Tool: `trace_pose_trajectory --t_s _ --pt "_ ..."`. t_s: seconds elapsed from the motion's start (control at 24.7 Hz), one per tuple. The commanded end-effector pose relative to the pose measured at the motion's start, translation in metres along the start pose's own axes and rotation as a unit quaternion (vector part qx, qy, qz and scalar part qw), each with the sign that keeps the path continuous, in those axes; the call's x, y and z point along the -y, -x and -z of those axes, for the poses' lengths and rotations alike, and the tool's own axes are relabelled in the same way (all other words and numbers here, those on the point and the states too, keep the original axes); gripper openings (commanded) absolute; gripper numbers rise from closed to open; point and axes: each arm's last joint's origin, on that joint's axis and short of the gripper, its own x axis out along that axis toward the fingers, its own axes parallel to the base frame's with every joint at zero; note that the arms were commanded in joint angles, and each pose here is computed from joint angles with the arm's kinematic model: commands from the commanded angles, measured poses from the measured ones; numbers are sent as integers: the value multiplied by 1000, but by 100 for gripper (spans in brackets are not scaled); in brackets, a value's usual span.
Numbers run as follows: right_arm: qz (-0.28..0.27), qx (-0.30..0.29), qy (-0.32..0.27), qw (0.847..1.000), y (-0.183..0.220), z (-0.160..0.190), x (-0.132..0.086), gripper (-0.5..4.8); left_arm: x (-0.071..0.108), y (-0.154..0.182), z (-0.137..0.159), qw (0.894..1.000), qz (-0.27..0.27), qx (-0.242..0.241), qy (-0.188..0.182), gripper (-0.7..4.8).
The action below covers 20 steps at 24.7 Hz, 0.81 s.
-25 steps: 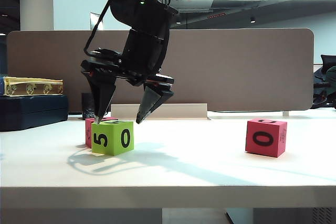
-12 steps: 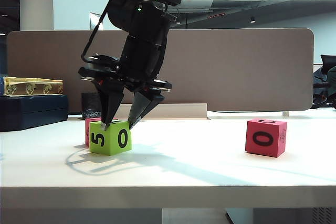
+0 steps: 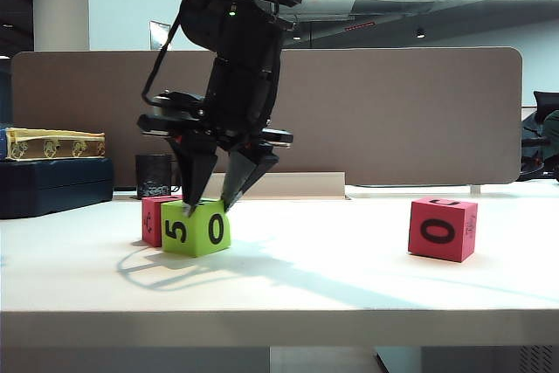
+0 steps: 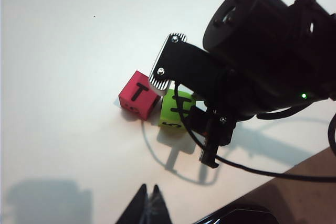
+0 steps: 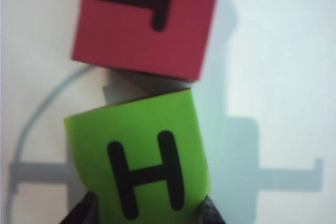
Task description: Select the appropriate blocks from the scattered letter blocks on the table and arrange them in a row to spell out "THU".
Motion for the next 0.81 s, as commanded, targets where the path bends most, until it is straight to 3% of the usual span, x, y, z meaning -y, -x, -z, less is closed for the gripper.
trace_pose_trajectory --t_s 0.04,0.37,0.81 --pt "29 -23 -13 999 2 4 10 169 0 1 -1 1000 2 7 -2 -6" --pt "51 -30 -70 996 4 7 39 170 0 1 -1 1000 2 7 -1 -6" --pt "100 15 -151 983 7 2 81 171 1 1 -1 1000 21 7 -1 -6"
